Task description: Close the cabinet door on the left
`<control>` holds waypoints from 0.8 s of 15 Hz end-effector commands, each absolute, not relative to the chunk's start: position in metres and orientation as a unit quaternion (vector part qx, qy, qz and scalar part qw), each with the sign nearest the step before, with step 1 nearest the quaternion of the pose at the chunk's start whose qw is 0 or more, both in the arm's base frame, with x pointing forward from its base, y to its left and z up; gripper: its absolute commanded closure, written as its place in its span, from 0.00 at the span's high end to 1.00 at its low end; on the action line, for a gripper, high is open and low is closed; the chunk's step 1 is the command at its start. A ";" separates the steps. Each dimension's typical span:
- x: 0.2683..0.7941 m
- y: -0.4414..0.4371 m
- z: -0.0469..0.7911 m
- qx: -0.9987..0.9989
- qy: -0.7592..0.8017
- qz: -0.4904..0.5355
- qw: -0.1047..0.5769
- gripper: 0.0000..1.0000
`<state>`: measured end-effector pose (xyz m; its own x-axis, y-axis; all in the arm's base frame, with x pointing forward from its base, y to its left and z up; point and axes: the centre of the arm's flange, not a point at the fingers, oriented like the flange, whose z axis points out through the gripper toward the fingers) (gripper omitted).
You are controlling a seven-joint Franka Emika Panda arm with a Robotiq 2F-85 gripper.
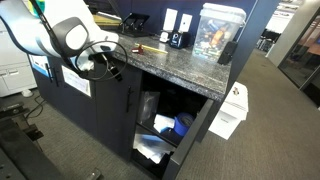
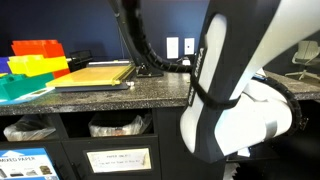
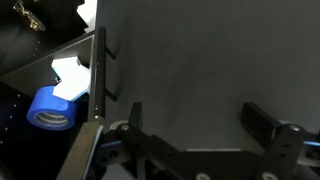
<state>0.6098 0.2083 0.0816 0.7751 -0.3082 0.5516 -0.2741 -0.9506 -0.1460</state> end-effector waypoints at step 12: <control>0.538 0.167 0.093 -0.968 0.090 -0.229 -0.042 1.00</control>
<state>0.5375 0.1668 0.0934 0.8796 -0.1558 0.4494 -0.1940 -0.9802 0.0399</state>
